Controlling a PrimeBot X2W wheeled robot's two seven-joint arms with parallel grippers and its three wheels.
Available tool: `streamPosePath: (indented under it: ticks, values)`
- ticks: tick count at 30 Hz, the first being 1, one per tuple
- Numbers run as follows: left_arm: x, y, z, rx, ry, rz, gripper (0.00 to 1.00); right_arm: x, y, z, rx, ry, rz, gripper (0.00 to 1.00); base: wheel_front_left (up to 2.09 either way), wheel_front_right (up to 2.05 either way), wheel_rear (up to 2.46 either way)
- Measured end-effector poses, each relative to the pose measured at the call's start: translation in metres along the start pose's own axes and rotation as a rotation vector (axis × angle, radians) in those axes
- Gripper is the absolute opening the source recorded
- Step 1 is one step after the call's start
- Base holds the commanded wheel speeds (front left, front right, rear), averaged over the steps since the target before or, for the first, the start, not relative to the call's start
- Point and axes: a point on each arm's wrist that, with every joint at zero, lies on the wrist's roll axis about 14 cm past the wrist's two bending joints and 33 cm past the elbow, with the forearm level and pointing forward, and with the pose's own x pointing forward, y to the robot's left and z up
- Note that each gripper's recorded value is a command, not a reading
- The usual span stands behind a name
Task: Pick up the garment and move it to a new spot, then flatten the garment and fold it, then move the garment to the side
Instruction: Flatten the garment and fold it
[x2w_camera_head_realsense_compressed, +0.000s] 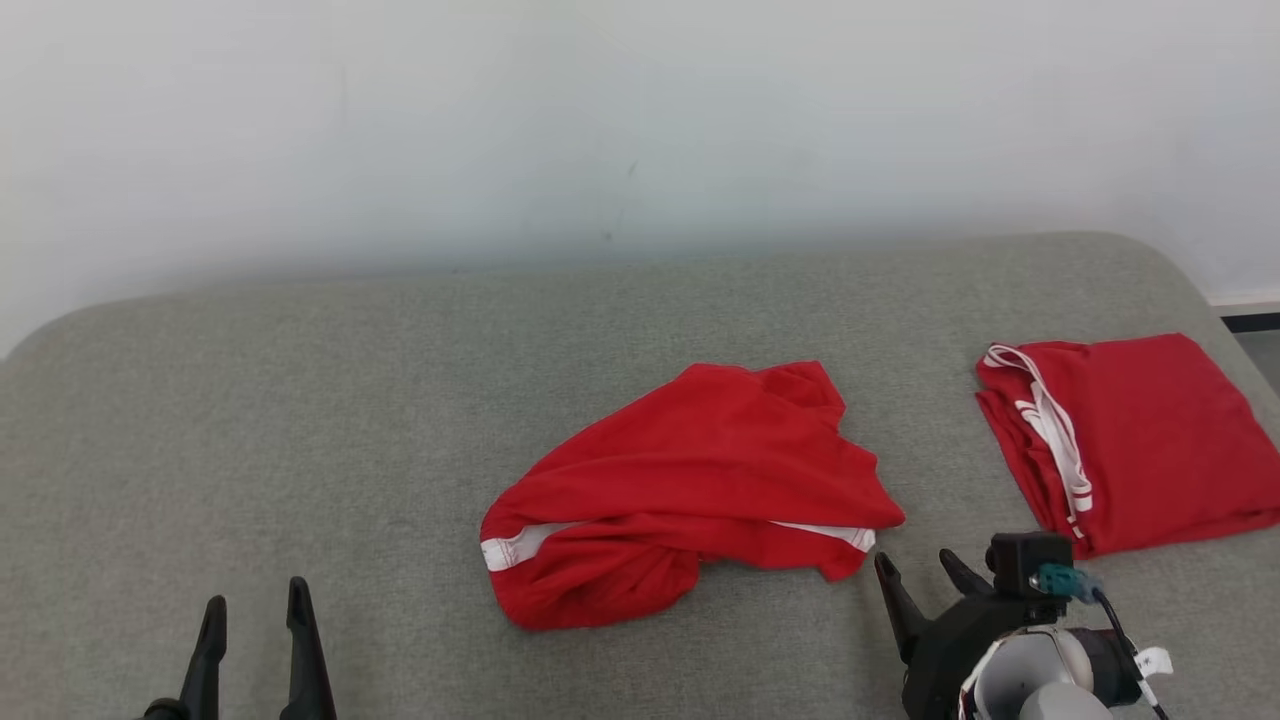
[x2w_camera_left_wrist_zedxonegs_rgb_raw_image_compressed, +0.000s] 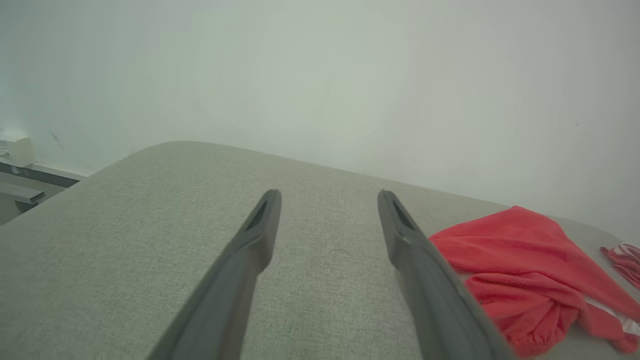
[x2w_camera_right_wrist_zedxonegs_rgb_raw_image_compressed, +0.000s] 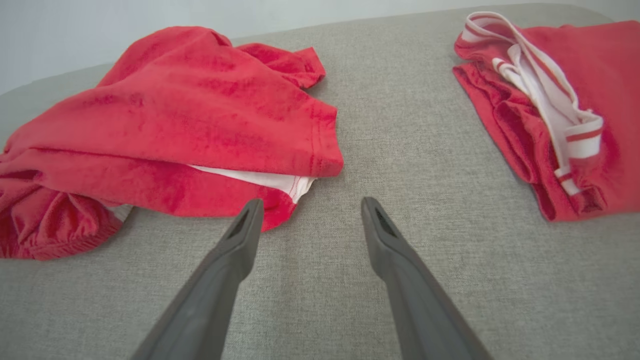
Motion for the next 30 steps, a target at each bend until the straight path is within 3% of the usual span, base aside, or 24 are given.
streamPosePath:
  ticks: [12,14,17,18,19,21,30]
  values:
    - [-0.003,0.012,-0.013,0.020,0.042,0.028,1.00,0.038,0.006,-0.025,0.023,0.165,0.006,1.00,0.00,0.00,0.00]
    - [-0.003,0.013,-0.015,0.021,0.047,0.033,1.00,0.041,0.006,-0.029,0.031,0.179,0.005,0.95,0.00,0.00,0.00]
    - [-0.002,0.014,-0.016,0.021,0.049,0.035,1.00,0.045,0.007,-0.034,0.039,0.191,0.006,0.75,0.00,0.00,0.00]
    - [-0.002,0.014,-0.016,0.021,0.050,0.036,1.00,0.046,0.008,-0.035,0.039,0.192,0.007,0.49,0.00,0.00,0.00]
    - [-0.003,0.014,-0.017,0.021,0.052,0.037,1.00,0.048,0.008,-0.035,0.038,0.193,0.007,0.43,0.00,0.00,0.00]
    - [-0.002,0.015,-0.017,0.022,0.054,0.040,1.00,0.050,0.009,-0.033,0.033,0.184,0.011,0.00,0.00,0.00,0.00]
    - [-0.005,0.014,-0.013,0.021,0.041,0.041,1.00,0.050,0.009,0.010,0.008,-0.008,0.025,0.00,0.00,0.00,0.00]
